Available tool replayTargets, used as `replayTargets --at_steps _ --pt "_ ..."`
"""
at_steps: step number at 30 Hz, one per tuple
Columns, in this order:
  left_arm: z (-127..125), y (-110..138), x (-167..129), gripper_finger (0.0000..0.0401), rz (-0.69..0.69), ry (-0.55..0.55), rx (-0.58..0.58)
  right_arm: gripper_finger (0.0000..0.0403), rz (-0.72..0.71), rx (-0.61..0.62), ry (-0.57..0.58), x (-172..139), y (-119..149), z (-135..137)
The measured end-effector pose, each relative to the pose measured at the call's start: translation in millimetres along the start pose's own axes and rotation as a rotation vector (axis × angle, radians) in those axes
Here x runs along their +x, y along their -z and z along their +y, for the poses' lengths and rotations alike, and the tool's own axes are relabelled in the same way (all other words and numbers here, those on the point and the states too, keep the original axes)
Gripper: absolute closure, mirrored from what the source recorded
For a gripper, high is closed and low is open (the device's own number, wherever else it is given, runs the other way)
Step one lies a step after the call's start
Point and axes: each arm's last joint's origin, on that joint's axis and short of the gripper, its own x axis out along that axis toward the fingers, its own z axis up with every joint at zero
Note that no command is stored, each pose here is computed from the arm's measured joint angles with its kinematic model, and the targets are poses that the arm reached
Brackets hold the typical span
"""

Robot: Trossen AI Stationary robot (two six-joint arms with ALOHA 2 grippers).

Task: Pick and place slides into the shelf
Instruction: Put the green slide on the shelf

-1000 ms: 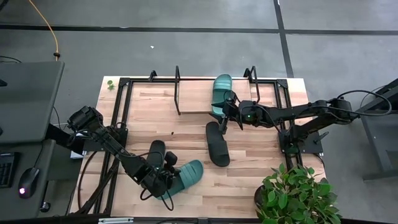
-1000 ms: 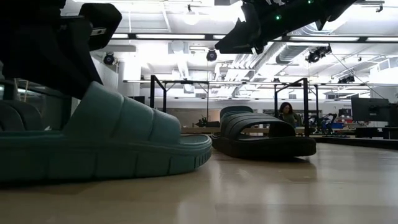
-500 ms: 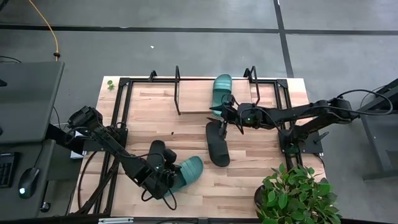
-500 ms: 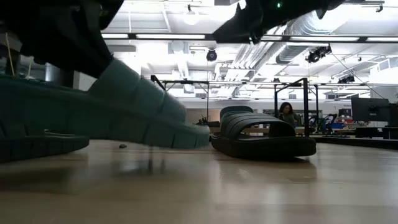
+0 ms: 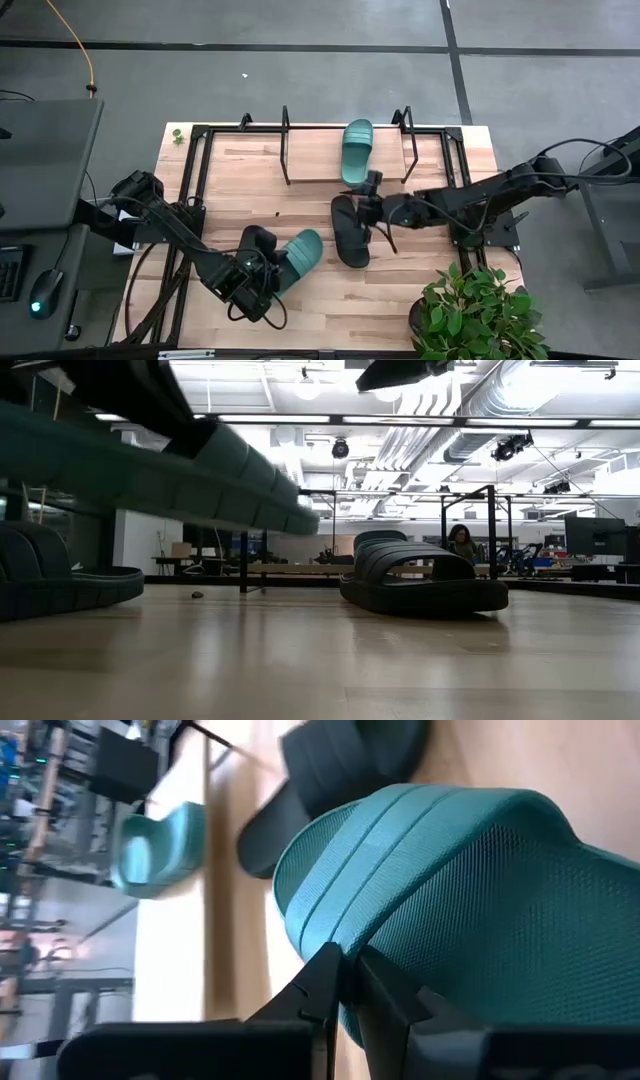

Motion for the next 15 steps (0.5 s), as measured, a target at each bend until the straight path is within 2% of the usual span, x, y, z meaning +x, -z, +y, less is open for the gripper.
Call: replayTargets --at_steps 7,15 --pt "24.7 -18.8 -5.6 0.0393 0.009 -0.057 -0.032 0.0212 -0.031 -0.178 0.005 -19.7 -7.5 28.7" --pt "57.3 -32.1 10.4 0.0378 0.05 -0.102 -0.047 0.0212 -0.062 -0.386 -0.003 -31.7 -9.5 61.1"
